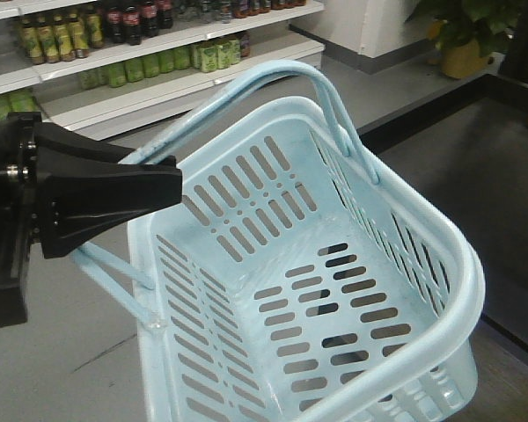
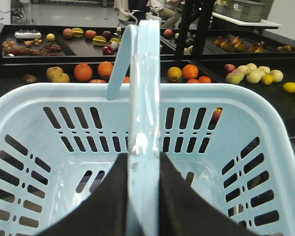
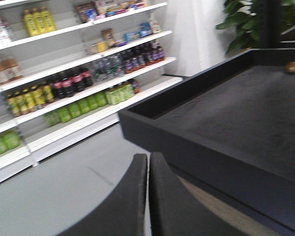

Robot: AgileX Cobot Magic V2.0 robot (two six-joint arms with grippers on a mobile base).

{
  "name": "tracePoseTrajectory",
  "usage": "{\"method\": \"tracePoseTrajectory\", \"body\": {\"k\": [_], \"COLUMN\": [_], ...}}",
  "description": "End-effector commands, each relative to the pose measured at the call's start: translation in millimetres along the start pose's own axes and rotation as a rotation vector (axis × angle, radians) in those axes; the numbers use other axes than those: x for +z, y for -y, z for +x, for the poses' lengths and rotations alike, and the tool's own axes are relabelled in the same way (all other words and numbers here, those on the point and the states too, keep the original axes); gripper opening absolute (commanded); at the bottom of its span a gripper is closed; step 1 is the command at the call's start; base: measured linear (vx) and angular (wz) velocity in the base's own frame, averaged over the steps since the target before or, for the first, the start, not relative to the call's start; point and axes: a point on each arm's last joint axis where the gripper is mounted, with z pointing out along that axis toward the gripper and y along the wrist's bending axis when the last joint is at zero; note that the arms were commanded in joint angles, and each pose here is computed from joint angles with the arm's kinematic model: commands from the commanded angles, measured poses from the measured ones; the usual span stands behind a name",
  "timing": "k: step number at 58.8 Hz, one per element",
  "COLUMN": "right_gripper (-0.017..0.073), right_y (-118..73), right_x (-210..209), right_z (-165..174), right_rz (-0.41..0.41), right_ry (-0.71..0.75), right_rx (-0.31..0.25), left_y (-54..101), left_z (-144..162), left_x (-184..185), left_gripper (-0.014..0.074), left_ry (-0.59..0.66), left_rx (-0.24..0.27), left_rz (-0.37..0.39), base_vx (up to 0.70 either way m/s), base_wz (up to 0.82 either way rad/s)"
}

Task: Pick three apples into basket with both arms
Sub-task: 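Drive the base toward the table with red apples and oranges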

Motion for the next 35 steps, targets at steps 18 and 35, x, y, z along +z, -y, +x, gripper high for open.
{"method": "tracePoseTrajectory", "body": {"k": [18,35], "right_gripper": [-0.0005,-0.0005], "right_y": [-1.2,-1.2], "right_x": [-0.5,-0.5], "right_z": [-3.3,-3.3], "right_rz": [-0.016,-0.016], "right_ry": [0.071,0.071], "right_rx": [-0.023,-0.023], "left_y": [5.9,5.8], "left_z": [-11.2,-11.3], "left_x": [-5.2,-5.3], "left_gripper": [-0.0006,-0.0006], "left_ry": [0.025,0.025], "left_rx": [0.044,0.044], "left_rz": [-0.026,-0.027], "base_vx": [0.12,0.11], "base_wz": [-0.47,-0.42]}}
